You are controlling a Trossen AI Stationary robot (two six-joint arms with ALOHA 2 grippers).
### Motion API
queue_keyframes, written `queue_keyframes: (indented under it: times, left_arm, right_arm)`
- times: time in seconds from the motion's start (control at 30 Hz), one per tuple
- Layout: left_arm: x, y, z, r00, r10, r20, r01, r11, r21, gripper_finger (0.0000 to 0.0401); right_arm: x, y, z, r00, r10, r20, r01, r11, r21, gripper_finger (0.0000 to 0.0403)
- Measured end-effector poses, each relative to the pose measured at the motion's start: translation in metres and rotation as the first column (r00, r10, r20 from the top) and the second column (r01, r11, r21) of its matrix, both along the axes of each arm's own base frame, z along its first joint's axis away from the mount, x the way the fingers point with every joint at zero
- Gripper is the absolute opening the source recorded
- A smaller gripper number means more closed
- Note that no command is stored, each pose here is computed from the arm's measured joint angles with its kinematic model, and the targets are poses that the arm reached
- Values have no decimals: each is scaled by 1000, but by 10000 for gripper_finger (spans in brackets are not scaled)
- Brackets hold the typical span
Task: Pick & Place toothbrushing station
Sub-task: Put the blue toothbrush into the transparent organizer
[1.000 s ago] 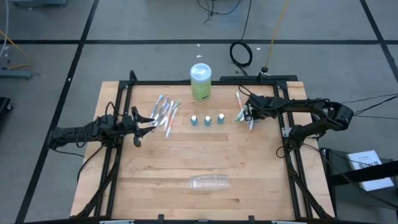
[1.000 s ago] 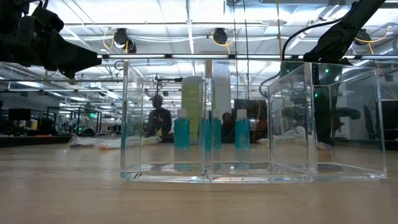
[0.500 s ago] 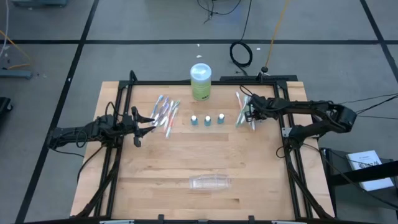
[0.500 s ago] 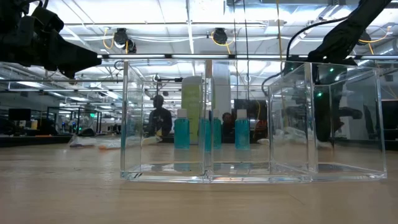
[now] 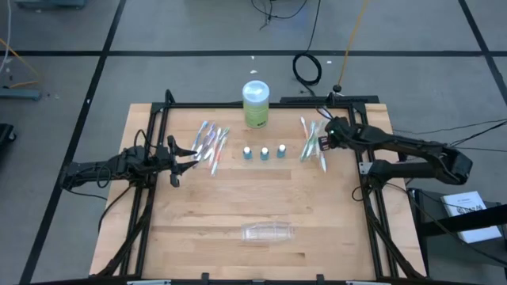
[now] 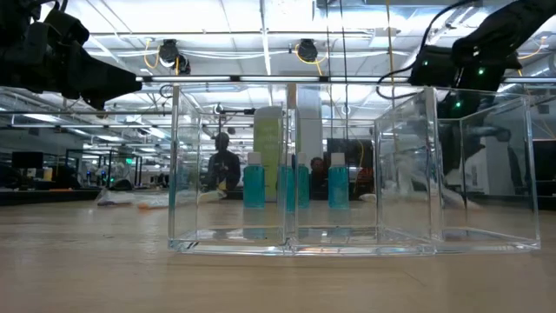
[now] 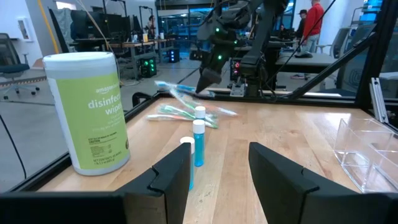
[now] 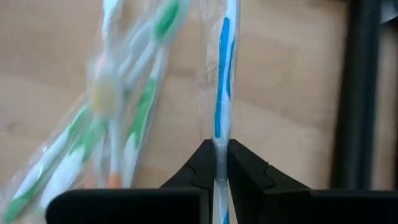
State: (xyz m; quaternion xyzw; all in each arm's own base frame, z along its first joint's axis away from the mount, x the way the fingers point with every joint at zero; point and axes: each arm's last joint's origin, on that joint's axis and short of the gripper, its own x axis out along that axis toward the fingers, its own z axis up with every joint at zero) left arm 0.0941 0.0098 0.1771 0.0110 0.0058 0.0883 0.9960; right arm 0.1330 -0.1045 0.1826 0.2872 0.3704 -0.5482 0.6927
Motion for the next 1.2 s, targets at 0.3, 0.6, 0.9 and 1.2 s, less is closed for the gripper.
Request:
queue_keyframes:
  times: [0.3, 0.6, 0.9, 1.2]
  left_arm:
    - [0, 0, 0, 1000, 0, 0, 0, 1000, 0, 166]
    - [0, 0, 0, 1000, 0, 0, 0, 1000, 0, 166]
    - [0, 0, 0, 1000, 0, 0, 0, 1000, 0, 166]
    - [0, 0, 0, 1000, 0, 0, 0, 1000, 0, 166]
  right_arm:
    - [-5, 4, 20, 995, 37, 97, -25, 992, -125, 17]
    - [15, 27, 39, 925, 324, 196, -256, 917, -305, 17]
    - [38, 71, 39, 700, 653, 288, -456, 720, -524, 17]
    - [40, 126, 35, 358, 873, 332, -513, 481, -711, 17]
